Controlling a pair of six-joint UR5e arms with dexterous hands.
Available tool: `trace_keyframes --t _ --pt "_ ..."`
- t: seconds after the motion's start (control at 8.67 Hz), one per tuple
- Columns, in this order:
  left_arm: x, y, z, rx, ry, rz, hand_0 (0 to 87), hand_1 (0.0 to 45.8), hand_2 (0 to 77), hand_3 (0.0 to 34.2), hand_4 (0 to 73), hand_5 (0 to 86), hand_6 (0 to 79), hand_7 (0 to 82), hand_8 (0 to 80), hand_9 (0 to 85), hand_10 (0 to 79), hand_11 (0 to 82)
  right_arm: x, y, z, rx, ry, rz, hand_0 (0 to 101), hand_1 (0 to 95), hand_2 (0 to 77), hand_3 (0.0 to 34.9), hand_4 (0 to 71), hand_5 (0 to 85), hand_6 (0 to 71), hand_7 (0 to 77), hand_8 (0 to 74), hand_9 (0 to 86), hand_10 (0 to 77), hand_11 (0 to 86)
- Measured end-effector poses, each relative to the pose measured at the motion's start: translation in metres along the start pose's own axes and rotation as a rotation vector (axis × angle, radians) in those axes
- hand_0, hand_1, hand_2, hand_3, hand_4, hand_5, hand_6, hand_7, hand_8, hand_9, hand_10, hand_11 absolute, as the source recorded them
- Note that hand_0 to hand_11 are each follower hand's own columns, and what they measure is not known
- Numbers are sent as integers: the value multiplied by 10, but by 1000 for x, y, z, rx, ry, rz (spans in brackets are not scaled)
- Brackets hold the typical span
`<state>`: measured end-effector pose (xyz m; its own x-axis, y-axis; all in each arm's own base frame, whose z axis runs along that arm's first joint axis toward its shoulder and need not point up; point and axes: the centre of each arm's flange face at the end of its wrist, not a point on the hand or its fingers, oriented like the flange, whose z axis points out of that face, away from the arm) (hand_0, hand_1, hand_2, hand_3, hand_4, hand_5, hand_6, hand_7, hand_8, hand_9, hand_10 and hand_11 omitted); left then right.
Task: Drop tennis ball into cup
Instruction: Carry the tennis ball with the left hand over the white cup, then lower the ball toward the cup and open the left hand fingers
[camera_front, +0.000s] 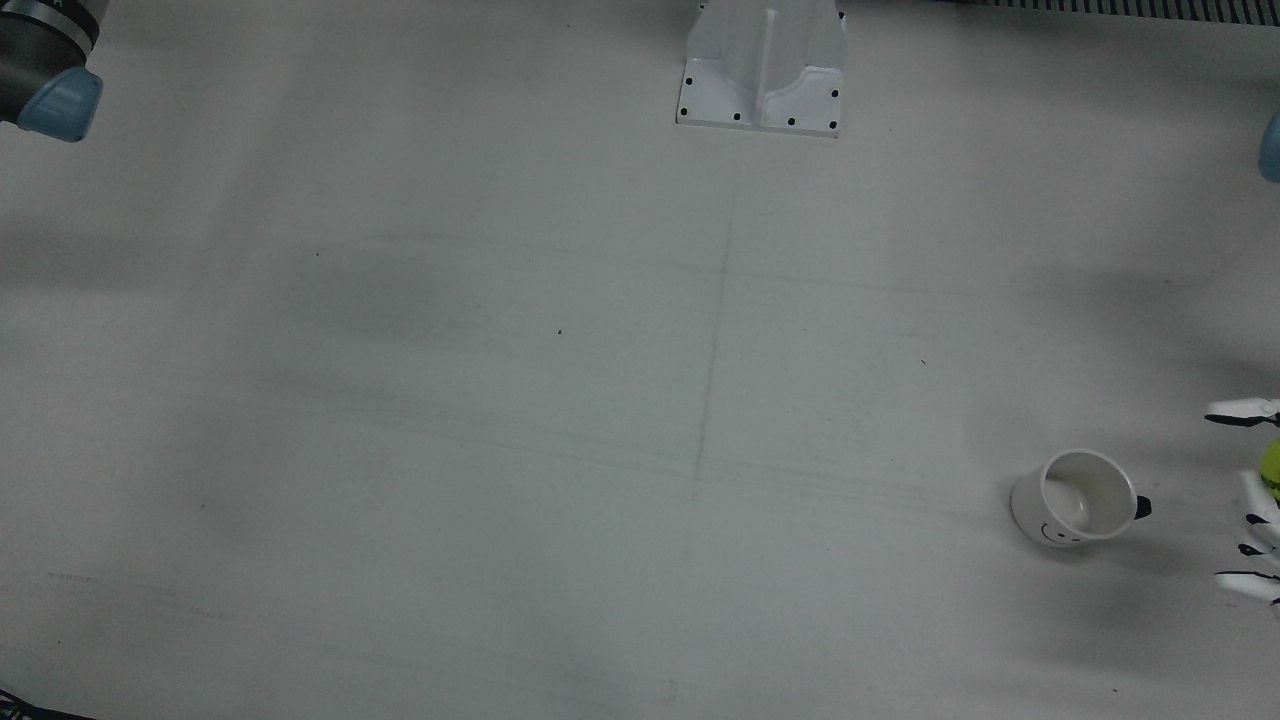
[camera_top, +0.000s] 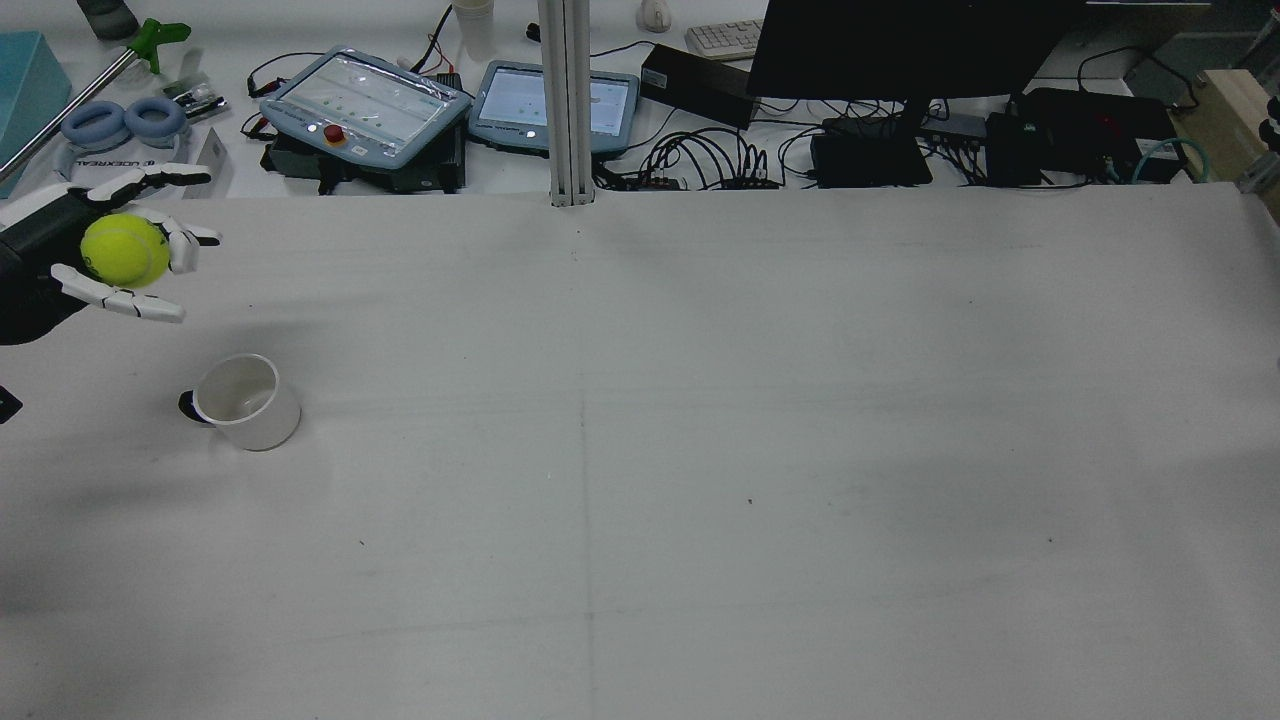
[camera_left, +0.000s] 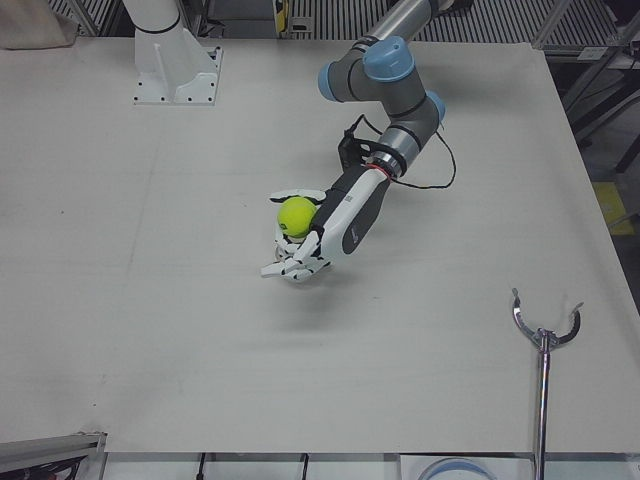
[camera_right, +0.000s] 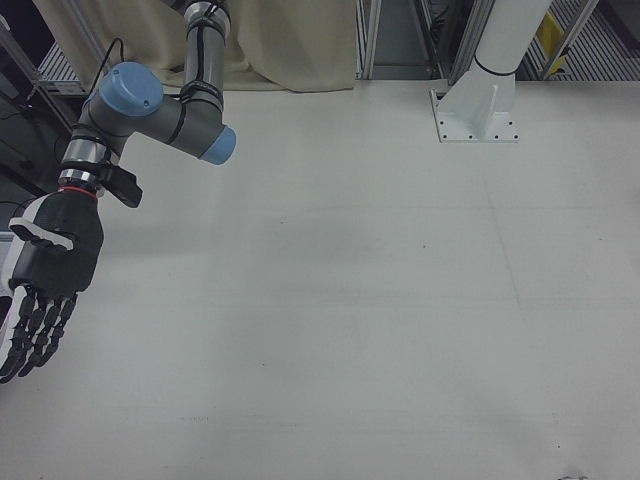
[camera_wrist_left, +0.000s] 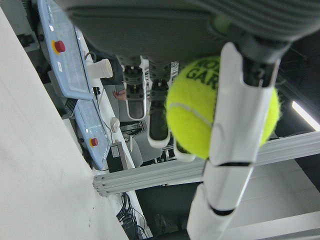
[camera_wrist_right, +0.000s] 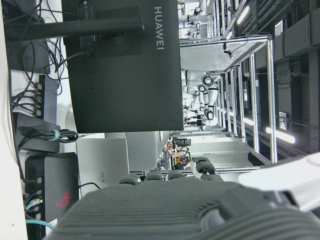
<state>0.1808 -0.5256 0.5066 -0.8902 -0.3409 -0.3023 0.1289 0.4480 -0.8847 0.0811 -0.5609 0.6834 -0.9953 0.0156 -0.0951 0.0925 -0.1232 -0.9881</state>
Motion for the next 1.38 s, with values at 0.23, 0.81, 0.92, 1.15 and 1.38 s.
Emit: trace_keyframes --t 0.23,0.81,0.92,1.15,1.38 --pt "-24 -1 2 -8 -27 14 714 273 131 0 65 235 671 425 415 524 174 278 0 0 0 0 0 0 0 5 5 0 0 0 0 0 0 0 0 5" --pt "-80 10 17 -18 -65 16 701 267 131 0 82 235 671 431 415 524 174 278 0 0 0 0 0 0 0 5 5 0 0 0 0 0 0 0 0 5" --pt "-93 13 25 -19 -75 9 693 267 131 0 82 235 676 425 420 524 174 278 0 0 0 0 0 0 0 5 5 0 0 0 0 0 0 0 0 5" --pt "-107 13 41 -17 -84 4 691 262 131 0 82 229 676 425 420 524 158 273 0 0 0 0 0 0 0 5 5 0 0 0 0 0 0 0 0 5" --pt "-115 7 54 -11 -88 3 677 256 131 0 76 240 676 425 420 524 164 273 0 0 0 0 0 0 0 5 5 0 0 0 0 0 0 0 0 5"
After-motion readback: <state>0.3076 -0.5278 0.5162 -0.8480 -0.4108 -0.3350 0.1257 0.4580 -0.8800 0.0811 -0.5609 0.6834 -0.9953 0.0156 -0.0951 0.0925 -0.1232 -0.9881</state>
